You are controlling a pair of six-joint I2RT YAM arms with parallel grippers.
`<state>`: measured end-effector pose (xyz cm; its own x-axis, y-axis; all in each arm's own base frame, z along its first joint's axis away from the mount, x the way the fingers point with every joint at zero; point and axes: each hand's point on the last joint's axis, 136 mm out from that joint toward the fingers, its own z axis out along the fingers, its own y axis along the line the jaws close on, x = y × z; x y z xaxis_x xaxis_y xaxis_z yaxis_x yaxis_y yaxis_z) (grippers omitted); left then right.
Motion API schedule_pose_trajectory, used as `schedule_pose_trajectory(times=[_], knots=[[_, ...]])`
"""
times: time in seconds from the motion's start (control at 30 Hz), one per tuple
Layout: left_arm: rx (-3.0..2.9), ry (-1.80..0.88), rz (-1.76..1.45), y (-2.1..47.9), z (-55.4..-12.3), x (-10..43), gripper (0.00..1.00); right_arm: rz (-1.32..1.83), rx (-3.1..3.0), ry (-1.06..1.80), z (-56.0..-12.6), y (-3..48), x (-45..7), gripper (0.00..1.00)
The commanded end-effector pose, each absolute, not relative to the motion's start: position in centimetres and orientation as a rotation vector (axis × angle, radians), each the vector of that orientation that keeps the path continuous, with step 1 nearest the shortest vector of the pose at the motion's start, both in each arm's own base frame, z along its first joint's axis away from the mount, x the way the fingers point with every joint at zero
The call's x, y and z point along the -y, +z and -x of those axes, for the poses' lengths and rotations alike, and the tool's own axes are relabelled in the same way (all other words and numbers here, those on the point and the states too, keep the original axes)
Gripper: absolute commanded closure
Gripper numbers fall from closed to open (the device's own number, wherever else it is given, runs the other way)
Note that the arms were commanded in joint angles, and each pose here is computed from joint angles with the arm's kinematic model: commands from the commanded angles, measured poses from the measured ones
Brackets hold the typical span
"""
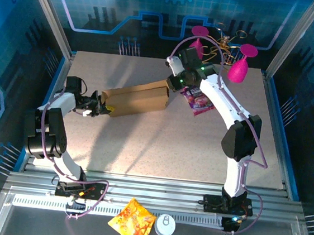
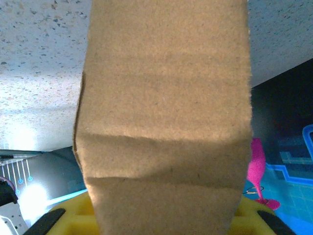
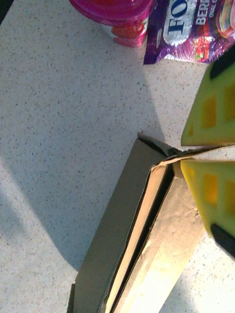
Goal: Fold the paper box
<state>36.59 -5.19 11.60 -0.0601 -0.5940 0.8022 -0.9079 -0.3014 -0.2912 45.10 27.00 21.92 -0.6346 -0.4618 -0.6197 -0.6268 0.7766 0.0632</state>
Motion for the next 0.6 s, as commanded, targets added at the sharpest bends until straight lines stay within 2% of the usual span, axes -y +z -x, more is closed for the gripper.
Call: schedule_pose_trajectory(times=[0.0,0.27,0.33,0.4,0.57], knots=[[1.527,1.161,-1.945,9.2,-35.3,4.9,0.89,0.809,-2.394,0.340,-44.8,21.4,-27.2,0.96],[1.535,1.176,-1.934,9.3,-35.7,4.9,0.88,0.797,-2.412,0.327,-44.3,20.3,-27.4,0.98],[1.536,1.174,-1.936,9.2,-35.8,4.9,0.88,0.796,-2.411,0.318,-44.3,20.3,-27.3,0.94],[1.538,1.172,-1.936,9.2,-35.8,4.8,0.88,0.793,-2.413,0.308,-44.5,20.2,-27.2,0.82],[1.537,1.173,-1.933,9.2,-35.9,4.8,0.88,0.767,-2.411,0.314,-45.2,20.6,-26.9,0.81]])
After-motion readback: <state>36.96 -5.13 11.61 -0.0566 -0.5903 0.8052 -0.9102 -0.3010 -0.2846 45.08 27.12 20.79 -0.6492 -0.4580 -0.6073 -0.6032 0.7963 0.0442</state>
